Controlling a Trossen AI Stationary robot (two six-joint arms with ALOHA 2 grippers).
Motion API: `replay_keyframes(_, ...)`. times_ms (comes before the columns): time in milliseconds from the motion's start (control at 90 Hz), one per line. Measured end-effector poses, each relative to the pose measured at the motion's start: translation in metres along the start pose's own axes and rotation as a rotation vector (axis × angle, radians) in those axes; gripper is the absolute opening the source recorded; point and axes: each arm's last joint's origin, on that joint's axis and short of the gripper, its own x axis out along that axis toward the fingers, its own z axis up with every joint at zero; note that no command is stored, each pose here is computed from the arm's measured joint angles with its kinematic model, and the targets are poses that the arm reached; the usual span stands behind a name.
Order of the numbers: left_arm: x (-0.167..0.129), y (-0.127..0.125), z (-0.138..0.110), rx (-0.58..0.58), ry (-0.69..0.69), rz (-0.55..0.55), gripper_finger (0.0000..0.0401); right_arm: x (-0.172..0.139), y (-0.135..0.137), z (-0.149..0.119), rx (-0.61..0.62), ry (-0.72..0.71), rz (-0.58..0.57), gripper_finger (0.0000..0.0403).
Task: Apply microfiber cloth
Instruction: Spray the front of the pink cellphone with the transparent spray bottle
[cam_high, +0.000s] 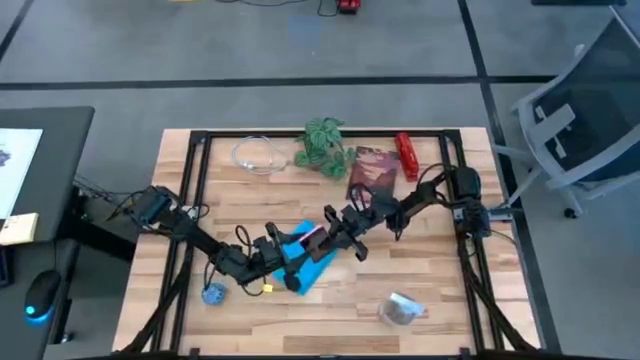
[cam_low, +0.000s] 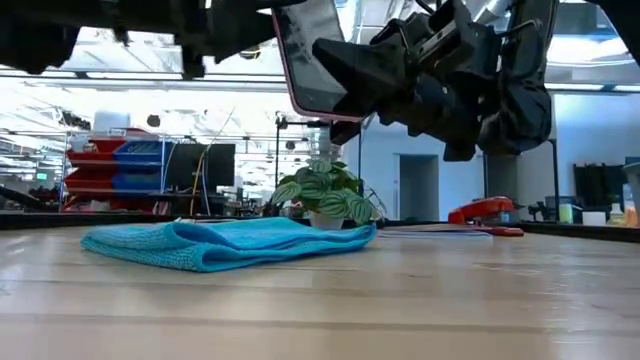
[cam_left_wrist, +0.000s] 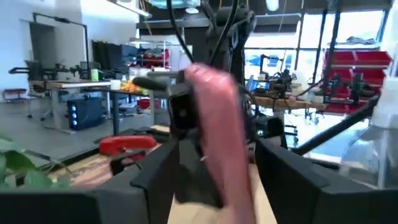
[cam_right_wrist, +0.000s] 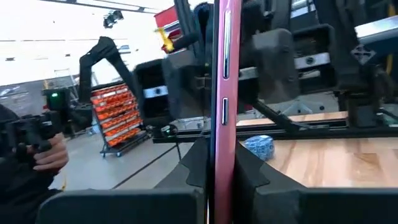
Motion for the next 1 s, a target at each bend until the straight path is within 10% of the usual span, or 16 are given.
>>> replay_keyframes(311, 0.000, 0.000, -0.001, -0.043, 0.018, 0.025, 0.0017, -0.001, -0.003, -0.001, -0.022, 0.010, -0.028, 0.0012)
replay_keyframes(611, -0.025, -0.011, 0.009, 0.045, 0.078, 0.125, 0.0006, -0.011, -0.022, 0.001, 0.090, 0.103, -0.151, 0.0107)
replay_keyframes(1000, -0.059, -0.012, 0.044, 0.067, 0.158, 0.152, 0.0005, 0.010, -0.003, -0.021, 0.012, 0.633, -0.216, 0.0224)
